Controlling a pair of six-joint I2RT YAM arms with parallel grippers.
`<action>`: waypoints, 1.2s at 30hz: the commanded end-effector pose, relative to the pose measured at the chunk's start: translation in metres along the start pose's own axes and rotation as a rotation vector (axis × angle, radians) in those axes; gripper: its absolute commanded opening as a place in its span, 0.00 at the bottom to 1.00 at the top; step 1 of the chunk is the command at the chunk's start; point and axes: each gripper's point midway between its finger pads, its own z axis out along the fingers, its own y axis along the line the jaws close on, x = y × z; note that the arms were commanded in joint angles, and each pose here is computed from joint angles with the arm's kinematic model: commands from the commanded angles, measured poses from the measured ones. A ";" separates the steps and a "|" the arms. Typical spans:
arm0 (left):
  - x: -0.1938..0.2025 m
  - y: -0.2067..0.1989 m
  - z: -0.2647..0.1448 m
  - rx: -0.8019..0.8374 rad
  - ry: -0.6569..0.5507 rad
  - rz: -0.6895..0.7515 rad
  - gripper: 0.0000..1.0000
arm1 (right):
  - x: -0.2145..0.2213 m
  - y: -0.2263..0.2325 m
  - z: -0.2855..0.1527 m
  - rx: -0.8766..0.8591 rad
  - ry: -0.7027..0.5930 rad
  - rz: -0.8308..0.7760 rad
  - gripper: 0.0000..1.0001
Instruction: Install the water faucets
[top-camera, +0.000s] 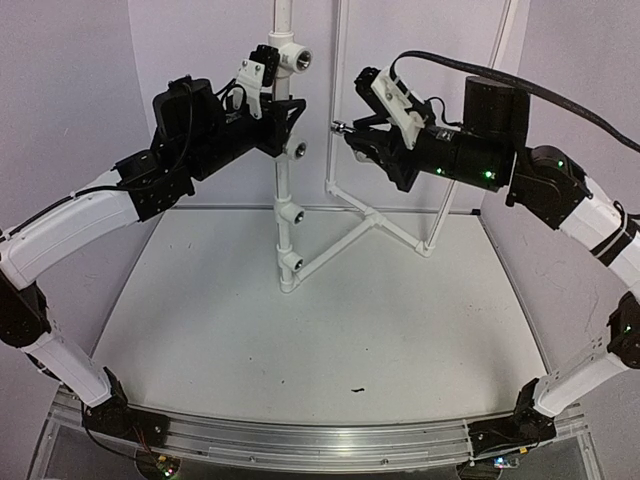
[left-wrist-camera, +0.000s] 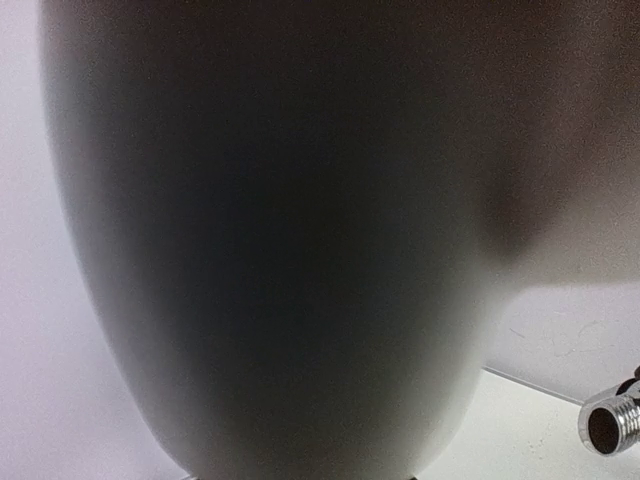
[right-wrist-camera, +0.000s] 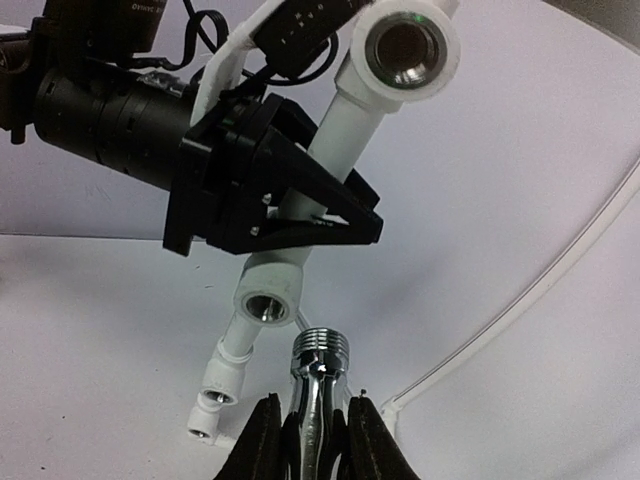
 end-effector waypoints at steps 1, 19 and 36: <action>-0.020 0.015 -0.023 -0.139 -0.001 0.167 0.00 | -0.053 -0.003 -0.008 0.089 -0.118 -0.132 0.00; 0.004 0.002 -0.026 -0.131 0.060 0.054 0.00 | -0.095 -0.022 -0.022 0.436 -0.038 -0.623 0.00; 0.024 -0.014 -0.019 -0.067 0.091 0.040 0.00 | -0.102 -0.026 -0.011 0.516 -0.022 -0.788 0.00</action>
